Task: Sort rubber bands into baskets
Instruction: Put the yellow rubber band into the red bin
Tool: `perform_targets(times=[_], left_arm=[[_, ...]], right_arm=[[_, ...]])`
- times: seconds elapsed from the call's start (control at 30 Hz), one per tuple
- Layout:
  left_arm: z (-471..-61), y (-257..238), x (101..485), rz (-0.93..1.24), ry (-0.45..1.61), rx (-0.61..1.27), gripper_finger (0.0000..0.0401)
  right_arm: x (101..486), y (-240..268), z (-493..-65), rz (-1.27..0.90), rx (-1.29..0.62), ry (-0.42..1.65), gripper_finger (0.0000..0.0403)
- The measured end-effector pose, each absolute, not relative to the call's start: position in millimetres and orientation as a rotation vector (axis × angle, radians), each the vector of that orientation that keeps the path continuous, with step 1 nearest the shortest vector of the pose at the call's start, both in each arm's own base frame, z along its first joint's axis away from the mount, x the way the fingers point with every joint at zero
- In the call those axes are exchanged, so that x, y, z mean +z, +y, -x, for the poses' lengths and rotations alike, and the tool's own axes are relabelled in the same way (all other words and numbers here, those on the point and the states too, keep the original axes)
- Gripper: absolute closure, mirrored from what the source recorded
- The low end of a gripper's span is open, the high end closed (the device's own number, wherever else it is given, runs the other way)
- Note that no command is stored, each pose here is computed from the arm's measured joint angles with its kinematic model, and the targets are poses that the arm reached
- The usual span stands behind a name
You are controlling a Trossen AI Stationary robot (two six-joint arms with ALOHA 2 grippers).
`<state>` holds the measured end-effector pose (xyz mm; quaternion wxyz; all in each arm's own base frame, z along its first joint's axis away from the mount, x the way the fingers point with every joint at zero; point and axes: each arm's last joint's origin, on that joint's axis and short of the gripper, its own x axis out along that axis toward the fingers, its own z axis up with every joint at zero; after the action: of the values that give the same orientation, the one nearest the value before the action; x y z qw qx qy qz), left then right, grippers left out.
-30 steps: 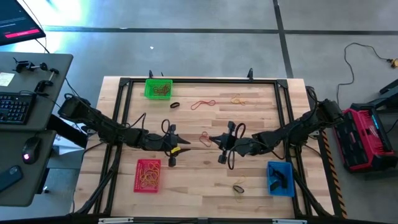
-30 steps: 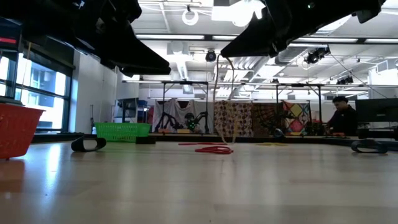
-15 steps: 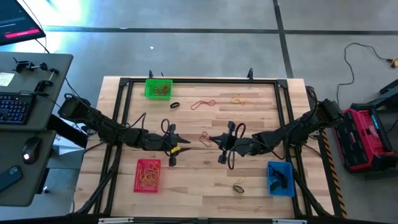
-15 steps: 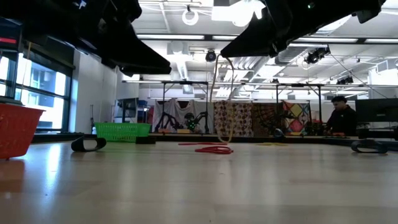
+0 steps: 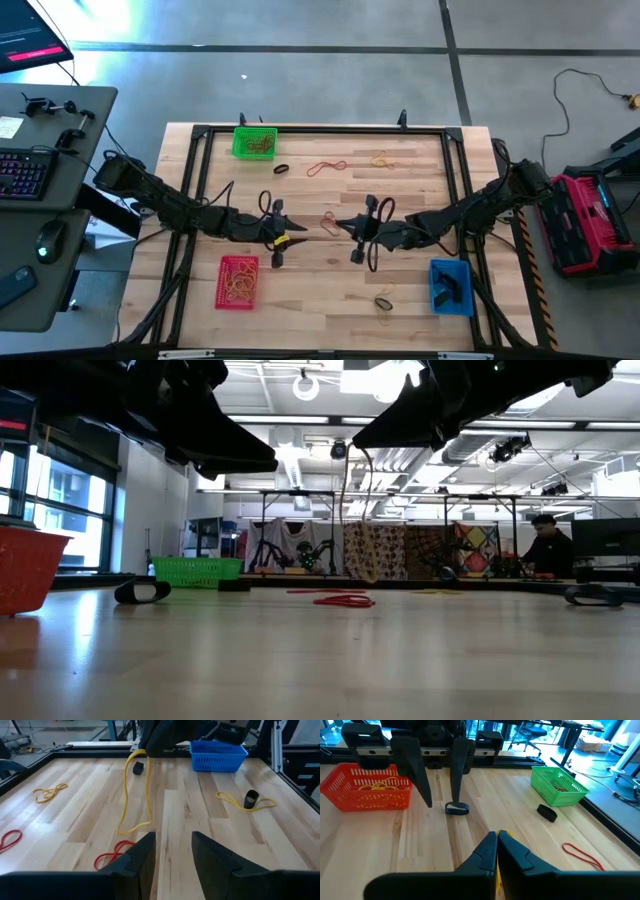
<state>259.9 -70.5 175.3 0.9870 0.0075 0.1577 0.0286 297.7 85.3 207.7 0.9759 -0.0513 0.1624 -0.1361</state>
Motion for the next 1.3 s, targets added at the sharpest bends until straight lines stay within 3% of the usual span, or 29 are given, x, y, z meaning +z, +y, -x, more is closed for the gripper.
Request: perform_targets(times=[0.33, 0.67, 1.07, 1.3], left_arm=[[-260.7, -72.2, 177.6, 0.001, 0.294, 0.010, 0.0246], [-263.3, -64.6, 181.9, 0.000, 0.246, 0.097, 0.0210], [-268.5, -56.5, 190.8, 0.052, 0.164, 0.021, 0.0208], [-297.5, -59.7, 190.9, 0.038, 0.188, -0.027, 0.0215]], right_arm=[[208.3, 84.6, -298.4, 0.103, -0.259, 0.323, 0.0403], [214.9, 85.2, -302.6, 0.080, -0.129, 0.263, 0.0403], [216.5, 86.6, -303.1, 0.093, -0.082, 0.249, 0.0403], [217.3, 87.8, -303.3, 0.094, -0.051, 0.242, 0.0403]])
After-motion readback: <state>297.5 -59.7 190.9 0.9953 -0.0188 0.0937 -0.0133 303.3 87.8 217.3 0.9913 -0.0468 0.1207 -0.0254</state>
